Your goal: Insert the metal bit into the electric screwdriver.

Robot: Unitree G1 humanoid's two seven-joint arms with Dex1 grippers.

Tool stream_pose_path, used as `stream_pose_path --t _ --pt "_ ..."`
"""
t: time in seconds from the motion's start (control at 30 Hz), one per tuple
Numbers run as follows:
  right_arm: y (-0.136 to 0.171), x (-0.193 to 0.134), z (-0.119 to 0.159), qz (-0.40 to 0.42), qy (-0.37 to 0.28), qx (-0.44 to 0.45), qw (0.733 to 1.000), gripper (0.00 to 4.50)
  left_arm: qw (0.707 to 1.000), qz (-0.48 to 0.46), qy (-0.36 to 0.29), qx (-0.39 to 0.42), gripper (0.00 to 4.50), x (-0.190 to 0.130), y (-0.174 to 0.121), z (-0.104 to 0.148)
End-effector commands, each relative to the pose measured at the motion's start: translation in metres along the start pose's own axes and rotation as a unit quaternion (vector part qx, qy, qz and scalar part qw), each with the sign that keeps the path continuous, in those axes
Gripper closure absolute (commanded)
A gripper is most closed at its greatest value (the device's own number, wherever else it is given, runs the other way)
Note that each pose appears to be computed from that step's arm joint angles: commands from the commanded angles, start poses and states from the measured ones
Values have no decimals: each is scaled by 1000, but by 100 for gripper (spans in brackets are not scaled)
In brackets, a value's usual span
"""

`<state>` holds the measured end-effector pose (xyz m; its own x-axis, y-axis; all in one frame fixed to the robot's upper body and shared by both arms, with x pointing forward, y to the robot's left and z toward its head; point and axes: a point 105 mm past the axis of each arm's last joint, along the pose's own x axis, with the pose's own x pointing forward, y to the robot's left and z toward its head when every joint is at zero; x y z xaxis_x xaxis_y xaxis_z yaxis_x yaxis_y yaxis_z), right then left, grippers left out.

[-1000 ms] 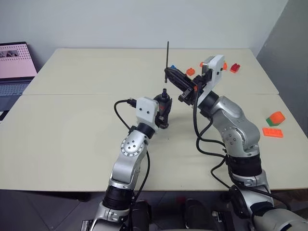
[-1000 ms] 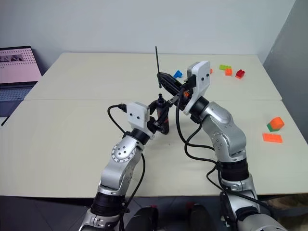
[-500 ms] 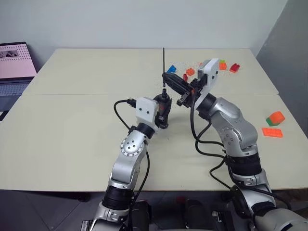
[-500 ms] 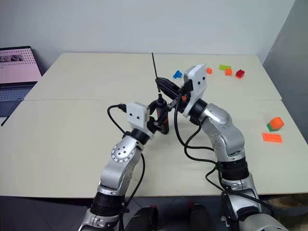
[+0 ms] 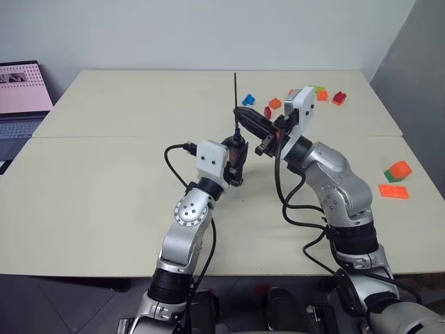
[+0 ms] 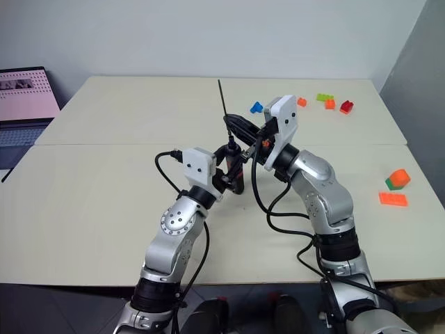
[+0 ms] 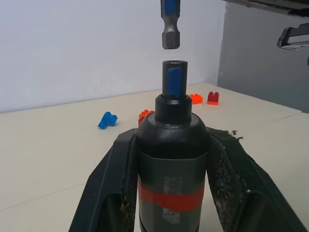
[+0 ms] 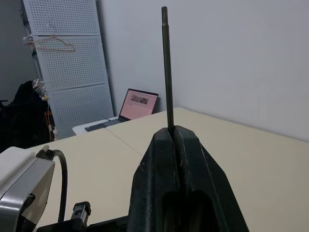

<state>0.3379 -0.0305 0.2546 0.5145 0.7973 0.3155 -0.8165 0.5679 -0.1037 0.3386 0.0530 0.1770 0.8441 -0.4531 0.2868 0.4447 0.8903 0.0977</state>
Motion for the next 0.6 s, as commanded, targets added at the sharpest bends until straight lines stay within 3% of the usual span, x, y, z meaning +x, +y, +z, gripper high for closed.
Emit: stream_pose_path --t 0.03,0.6 --pt "0 -3 8 -2 -15 -16 1000 450 1000 4 -14 7 286 0 1 7" --pt "5 -3 -1 8 9 -29 999 450 1000 1 -12 8 286 -1 0 6"
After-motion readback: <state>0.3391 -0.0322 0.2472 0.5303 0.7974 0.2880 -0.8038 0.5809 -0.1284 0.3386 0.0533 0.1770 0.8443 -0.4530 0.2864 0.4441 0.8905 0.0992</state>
